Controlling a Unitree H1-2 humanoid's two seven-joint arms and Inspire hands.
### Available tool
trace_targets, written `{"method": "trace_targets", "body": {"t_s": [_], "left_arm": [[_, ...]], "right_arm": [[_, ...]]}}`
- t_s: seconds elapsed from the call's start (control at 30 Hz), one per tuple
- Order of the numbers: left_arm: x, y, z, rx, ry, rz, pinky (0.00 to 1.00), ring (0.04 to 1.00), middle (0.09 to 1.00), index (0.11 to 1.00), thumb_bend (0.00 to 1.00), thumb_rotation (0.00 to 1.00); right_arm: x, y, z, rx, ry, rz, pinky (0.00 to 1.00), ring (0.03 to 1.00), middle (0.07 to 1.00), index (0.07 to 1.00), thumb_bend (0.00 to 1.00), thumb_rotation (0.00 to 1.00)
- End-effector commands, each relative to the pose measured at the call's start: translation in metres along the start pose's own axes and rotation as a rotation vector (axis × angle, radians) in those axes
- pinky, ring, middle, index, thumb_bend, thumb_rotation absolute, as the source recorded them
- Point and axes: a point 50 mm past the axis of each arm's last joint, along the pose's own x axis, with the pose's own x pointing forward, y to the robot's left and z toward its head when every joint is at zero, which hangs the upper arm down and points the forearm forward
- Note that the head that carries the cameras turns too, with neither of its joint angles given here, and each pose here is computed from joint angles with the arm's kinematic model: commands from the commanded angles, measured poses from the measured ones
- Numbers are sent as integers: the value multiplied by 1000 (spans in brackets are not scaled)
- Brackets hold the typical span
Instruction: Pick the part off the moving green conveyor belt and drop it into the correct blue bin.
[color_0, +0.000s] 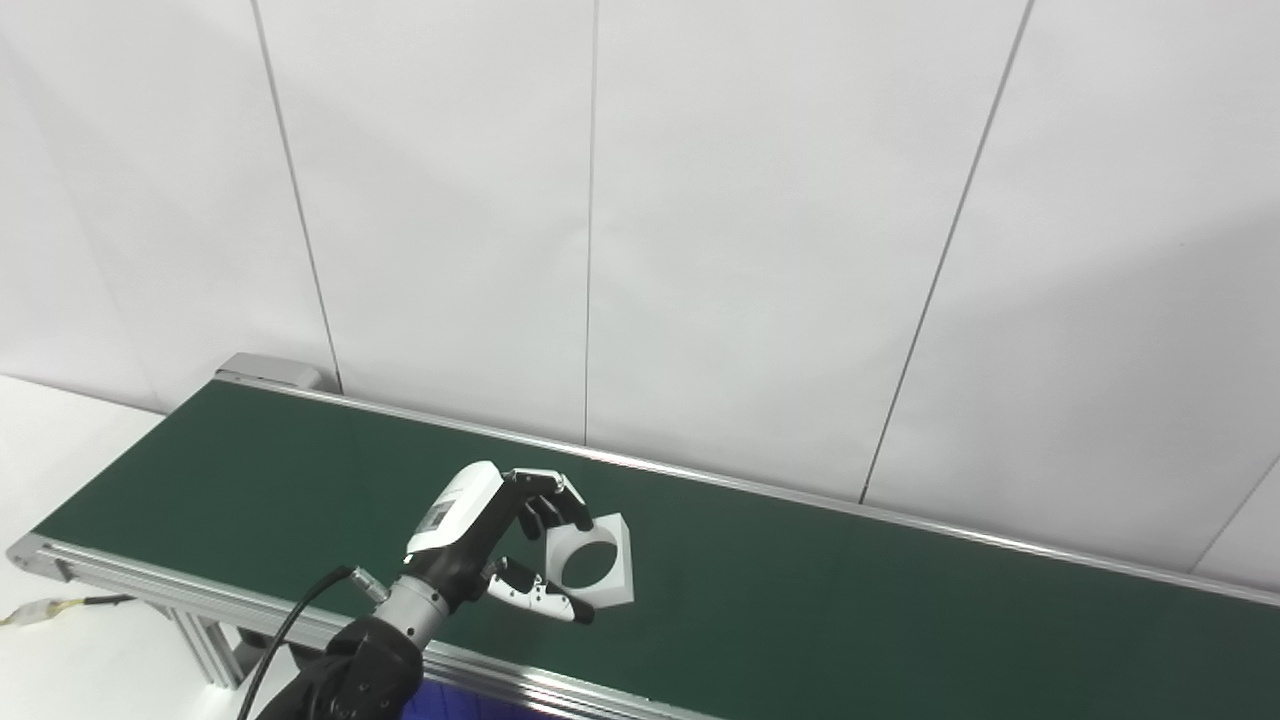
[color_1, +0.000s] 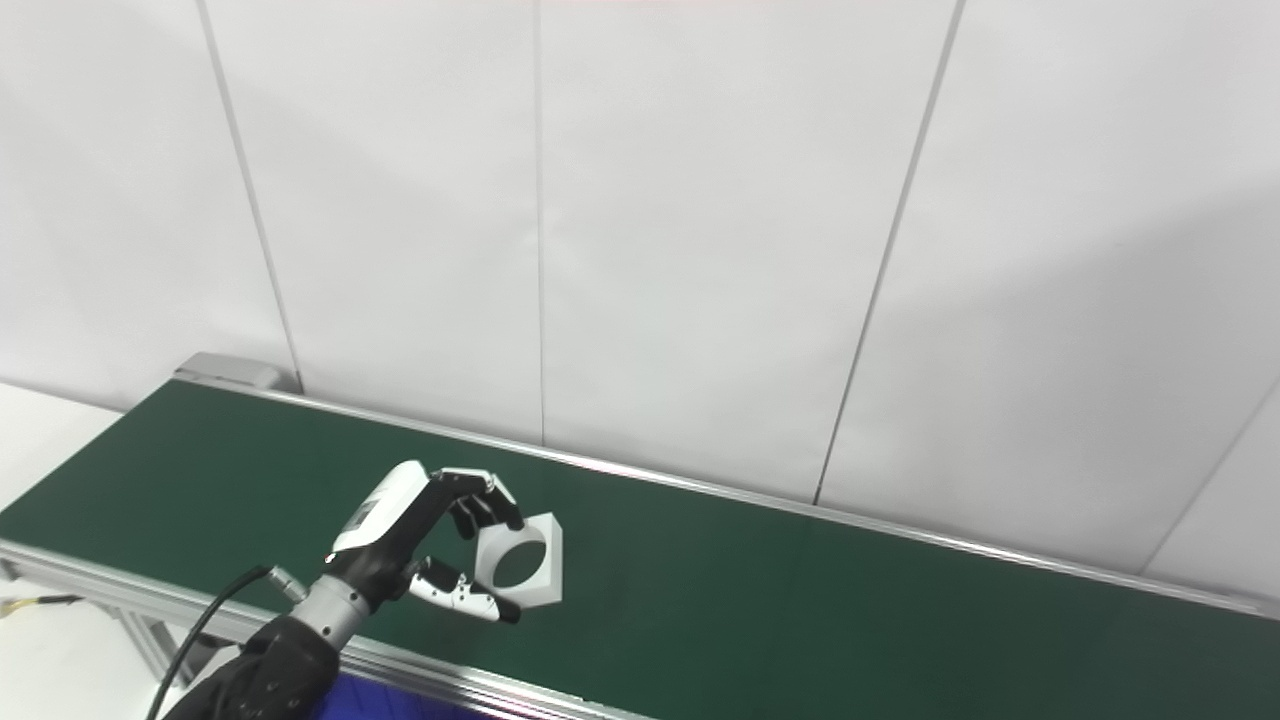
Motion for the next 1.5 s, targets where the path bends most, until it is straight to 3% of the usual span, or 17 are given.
{"method": "trace_targets", "body": {"t_s": [0.0,0.4,0.67,1.07,1.13,1.47], "left_arm": [[2,10,12,-5,-82,21,439,445,501,495,499,0],[-16,11,17,-30,-131,-35,417,432,502,499,499,0],[-35,3,1,-67,-96,-73,406,427,486,514,498,0],[-69,-27,-2,-181,-72,-109,356,390,501,521,495,0],[-75,-33,0,-191,-56,-129,417,423,494,509,498,0],[-92,-51,12,-192,-69,-203,411,425,502,505,498,0]], "right_arm": [[3,4,12,-1,-33,-9,769,822,837,844,1000,178],[7,26,20,2,-20,-2,837,863,870,886,933,216],[16,39,26,-12,-11,1,840,866,878,894,940,294],[24,43,38,-21,-20,-4,820,858,876,890,955,324],[25,43,40,-16,-18,-6,820,857,872,886,967,328],[27,38,50,-24,-20,-9,821,847,860,884,982,353]]}}
